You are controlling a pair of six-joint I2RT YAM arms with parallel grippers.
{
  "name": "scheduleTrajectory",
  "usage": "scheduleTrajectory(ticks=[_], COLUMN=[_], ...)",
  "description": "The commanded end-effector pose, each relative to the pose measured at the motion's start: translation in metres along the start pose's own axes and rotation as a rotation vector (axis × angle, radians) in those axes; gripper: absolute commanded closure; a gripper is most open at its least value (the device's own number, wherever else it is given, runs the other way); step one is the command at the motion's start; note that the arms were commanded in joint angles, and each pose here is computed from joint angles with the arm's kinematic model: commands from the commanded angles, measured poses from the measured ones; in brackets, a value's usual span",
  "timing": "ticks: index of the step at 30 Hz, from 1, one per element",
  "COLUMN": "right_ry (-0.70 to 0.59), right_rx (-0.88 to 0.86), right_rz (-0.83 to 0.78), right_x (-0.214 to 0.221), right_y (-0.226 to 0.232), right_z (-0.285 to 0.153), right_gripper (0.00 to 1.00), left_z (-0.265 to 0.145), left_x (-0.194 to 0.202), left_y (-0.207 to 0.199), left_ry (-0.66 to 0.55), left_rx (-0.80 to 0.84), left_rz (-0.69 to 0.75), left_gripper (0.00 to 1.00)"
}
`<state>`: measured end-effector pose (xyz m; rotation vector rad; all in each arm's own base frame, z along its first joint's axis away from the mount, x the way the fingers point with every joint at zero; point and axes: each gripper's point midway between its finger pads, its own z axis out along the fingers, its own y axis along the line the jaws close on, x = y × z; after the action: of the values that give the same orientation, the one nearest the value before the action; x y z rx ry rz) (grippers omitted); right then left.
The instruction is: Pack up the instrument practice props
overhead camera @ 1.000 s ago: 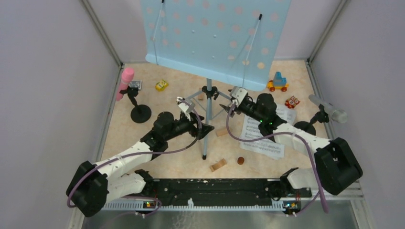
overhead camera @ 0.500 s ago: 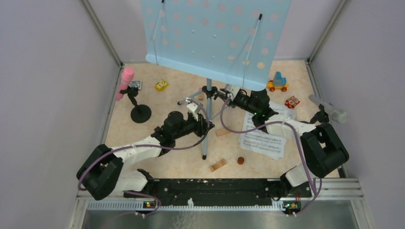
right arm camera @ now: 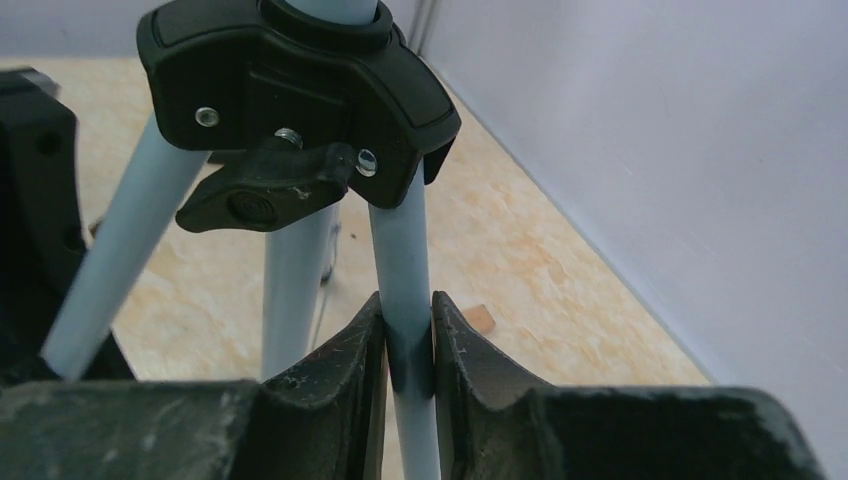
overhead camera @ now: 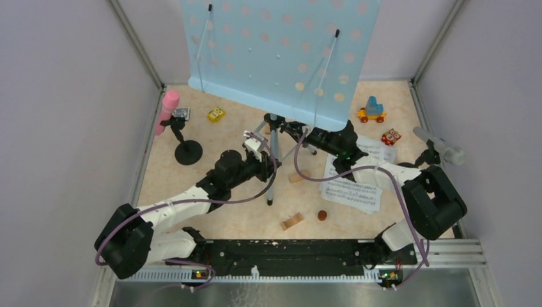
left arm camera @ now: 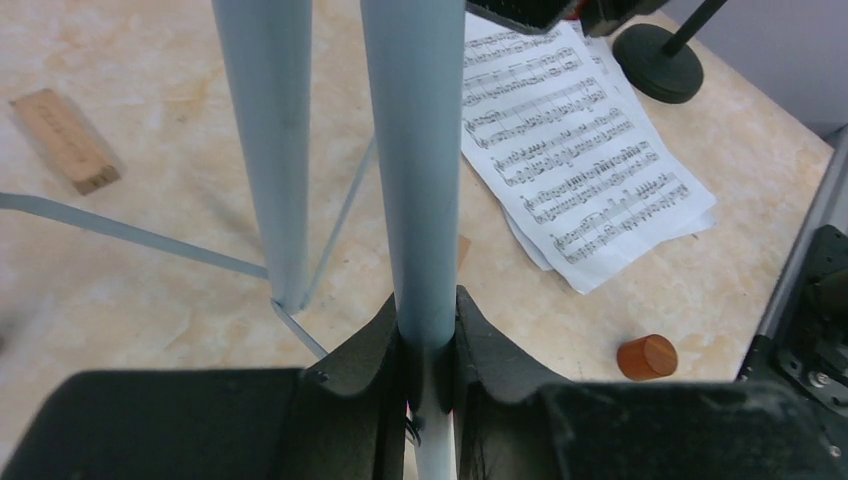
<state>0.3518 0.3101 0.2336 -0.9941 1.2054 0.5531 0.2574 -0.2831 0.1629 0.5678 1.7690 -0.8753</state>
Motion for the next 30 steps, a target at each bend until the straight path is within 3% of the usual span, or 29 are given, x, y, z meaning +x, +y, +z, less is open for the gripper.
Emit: scheduleTrajectory(ticks=[1,15,20,25,28,30], right_ry=[-0.302,-0.559,-0.488,-0.398,-0.374,-0.364], right_rx=[0.057,0.121,0.148,0.17,0.169,0.175], right_rz=[0.06,0.358,0.313,0.261,0.254,0.252], right_x=[-0.094,-0.117,-0.104,-0.085,-0.078,-0.075], right_y=[-0.003,0.022,0.022,0.024,0.026,0.027], right_z=[0.0,-0.031,-0.028,-0.032,-0.035,-0.037], right_gripper=[1.0,1.0,1.0,1.0,1.0,1.0], left_z=[-0.007,-0.009,-0.009,-0.019,-0.023,-0.022], left_x=[-0.049,-0.077,-0.067,-0.034,-0.016,-0.006], left_y=[-0.001,0.015,0.015,0.02,0.02,0.022], left_ry=[-0.115,-0.168,-0.142,-0.12,-0.113,-0.098], left_rx=[-0.027,-0.138,-0.131,-0.136,-0.125,-0.121], left_rz=[0.16,0.213,0.19,0.128,0.103,0.091], left_gripper=[1.0,1.0,0.62,0.4,0.37,0.42])
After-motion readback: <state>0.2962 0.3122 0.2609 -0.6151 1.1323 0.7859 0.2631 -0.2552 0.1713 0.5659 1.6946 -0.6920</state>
